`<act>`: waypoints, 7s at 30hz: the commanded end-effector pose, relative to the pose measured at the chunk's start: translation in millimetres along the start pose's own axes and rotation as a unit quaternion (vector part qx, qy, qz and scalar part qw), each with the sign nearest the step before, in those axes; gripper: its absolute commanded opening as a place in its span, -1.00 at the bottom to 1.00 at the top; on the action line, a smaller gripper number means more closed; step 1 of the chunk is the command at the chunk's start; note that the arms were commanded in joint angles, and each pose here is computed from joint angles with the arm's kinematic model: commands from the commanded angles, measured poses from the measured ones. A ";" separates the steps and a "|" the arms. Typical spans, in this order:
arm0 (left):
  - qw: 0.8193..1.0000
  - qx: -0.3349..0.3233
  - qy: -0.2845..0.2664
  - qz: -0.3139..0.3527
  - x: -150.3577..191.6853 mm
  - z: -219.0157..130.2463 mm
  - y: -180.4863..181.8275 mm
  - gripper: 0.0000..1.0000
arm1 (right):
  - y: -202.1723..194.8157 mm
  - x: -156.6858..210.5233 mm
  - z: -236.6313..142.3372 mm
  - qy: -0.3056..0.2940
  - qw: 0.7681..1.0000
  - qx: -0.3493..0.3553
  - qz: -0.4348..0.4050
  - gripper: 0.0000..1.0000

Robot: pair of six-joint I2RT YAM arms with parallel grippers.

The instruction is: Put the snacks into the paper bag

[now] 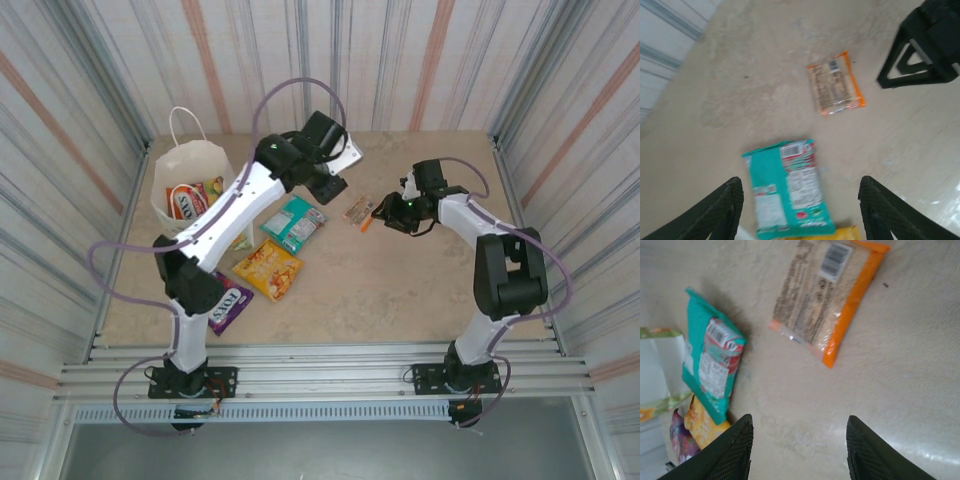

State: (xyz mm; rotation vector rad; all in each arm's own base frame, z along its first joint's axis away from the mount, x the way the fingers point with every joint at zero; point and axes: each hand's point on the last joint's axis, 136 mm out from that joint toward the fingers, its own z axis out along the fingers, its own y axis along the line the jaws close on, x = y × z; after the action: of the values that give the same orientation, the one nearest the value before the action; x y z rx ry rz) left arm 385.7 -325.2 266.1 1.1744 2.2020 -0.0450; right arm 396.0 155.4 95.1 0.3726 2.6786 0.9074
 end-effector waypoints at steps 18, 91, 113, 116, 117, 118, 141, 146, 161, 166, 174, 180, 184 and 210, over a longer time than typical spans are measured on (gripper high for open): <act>0.907 0.175 0.025 -0.383 2.1 186.6 -38.7 0.07 | -30.0 -51.7 51.4 0.003 0.996 -0.029 0.082 -0.05; 0.958 0.050 -0.142 -0.245 -40.6 -11.6 57.4 -1.00 | 94.5 -36.3 -56.7 -0.103 0.979 -0.132 -0.120 -0.13; 0.927 -0.231 -0.054 -0.289 155.6 -195.7 202.2 -1.00 | 195.4 79.0 -56.2 -0.066 0.917 -0.205 -0.335 -0.15; 0.920 -0.238 -0.009 -0.310 184.9 -187.8 206.4 -1.00 | 196.0 80.8 -55.6 -0.064 0.917 -0.203 -0.337 -0.16; 0.920 -0.235 0.001 -0.313 191.3 -182.4 206.3 -1.00 | 195.9 80.8 -55.8 -0.064 0.917 -0.203 -0.337 -0.16; 0.921 -0.232 0.010 -0.314 196.2 -176.4 205.6 -1.00 | 196.1 81.2 -55.3 -0.064 0.917 -0.203 -0.337 -0.15; 0.904 -0.078 -0.058 -0.417 151.9 -132.1 175.0 0.28 | 195.4 86.4 -51.5 -0.051 0.924 -0.195 -0.325 -0.14; 0.906 -0.060 -0.027 -0.417 151.7 -100.7 163.2 0.23 | 196.9 89.5 -50.0 -0.044 0.924 -0.199 -0.324 -0.14; 0.909 -0.058 0.027 -0.411 155.6 -56.2 162.7 -0.30 | 192.3 91.5 -49.7 -0.046 0.924 -0.193 -0.326 -0.14; 0.914 -0.044 0.007 -0.403 136.0 -54.1 160.3 -0.84 | 189.6 91.1 -49.8 -0.049 0.925 -0.189 -0.326 -0.14; 0.919 -0.033 -0.039 -0.390 97.5 -52.5 165.1 -1.00 | 187.3 88.8 -52.3 -0.055 0.926 -0.186 -0.325 -0.14; 0.925 -0.003 -0.058 -0.375 69.9 -40.0 159.3 -1.00 | 183.2 88.6 -51.2 -0.055 0.928 -0.182 -0.321 -0.14; 0.929 0.011 -0.060 -0.365 58.4 -31.9 151.8 -1.00 | 178.4 86.7 -50.0 -0.059 0.932 -0.172 -0.315 -0.14; 0.939 0.088 -0.093 -0.318 -23.2 -6.3 87.9 -1.00 | 138.7 62.1 -59.2 -0.092 0.957 -0.106 -0.254 -0.09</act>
State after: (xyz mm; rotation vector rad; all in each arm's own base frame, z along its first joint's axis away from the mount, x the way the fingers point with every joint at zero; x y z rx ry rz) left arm 457.8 -262.9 275.2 0.4535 2.4459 -0.5166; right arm 340.3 264.7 209.7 -0.3246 2.2991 0.9515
